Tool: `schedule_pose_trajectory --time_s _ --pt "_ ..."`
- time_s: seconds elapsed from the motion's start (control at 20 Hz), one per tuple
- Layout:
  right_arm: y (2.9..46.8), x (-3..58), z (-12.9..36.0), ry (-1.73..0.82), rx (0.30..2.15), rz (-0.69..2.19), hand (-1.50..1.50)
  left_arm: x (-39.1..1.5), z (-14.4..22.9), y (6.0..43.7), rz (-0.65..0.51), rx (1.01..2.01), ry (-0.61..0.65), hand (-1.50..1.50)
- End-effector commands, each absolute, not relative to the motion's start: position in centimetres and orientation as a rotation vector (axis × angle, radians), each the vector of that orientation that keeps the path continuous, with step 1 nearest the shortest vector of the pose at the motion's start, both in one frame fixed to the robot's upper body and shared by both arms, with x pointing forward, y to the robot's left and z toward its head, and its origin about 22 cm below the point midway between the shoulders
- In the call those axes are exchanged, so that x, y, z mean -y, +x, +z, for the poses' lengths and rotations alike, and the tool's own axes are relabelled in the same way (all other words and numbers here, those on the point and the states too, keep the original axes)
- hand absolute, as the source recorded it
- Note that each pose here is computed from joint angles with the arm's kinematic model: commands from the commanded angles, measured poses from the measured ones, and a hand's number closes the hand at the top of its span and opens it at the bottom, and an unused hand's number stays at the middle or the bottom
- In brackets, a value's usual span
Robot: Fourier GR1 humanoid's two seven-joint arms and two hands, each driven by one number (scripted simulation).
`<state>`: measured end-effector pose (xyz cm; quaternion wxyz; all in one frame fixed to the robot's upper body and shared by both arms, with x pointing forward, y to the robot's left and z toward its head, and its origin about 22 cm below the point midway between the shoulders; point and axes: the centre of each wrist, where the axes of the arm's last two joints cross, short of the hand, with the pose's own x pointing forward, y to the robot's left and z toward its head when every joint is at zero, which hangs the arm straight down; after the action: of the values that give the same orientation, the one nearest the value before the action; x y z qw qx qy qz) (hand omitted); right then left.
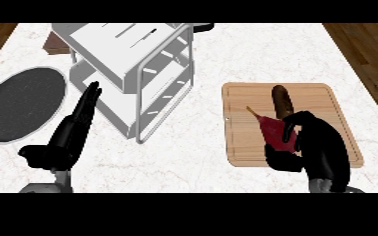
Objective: Pick the pear from the cutting board and place it in the tiered basket
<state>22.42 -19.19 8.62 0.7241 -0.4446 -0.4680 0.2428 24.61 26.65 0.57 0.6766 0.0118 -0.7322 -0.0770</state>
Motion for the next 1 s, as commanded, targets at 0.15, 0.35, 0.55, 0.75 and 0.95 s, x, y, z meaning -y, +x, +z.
schedule_pose_trajectory --time_s 0.15,0.35,0.55,0.75,0.95 --pt "18.6 13.3 14.7 -1.049 1.278 0.277 1.50 -25.7 -1.4 24.1 -0.185 1.519 -0.011 0.00" --pt "17.7 10.1 16.8 -1.084 1.325 0.252 1.50 -25.9 -1.4 24.8 -0.195 1.518 -0.031 0.00" --pt "18.8 7.9 19.0 -1.109 1.336 0.205 1.50 -24.0 -1.2 24.9 -0.211 1.530 -0.074 0.00" --pt "20.5 6.8 20.3 -1.135 1.351 0.151 1.50 -23.5 -1.4 25.2 -0.240 1.538 -0.078 0.00" --pt "23.0 6.3 22.5 -1.138 1.349 0.149 1.50 -22.7 -0.2 26.7 -0.258 1.563 -0.100 0.00"
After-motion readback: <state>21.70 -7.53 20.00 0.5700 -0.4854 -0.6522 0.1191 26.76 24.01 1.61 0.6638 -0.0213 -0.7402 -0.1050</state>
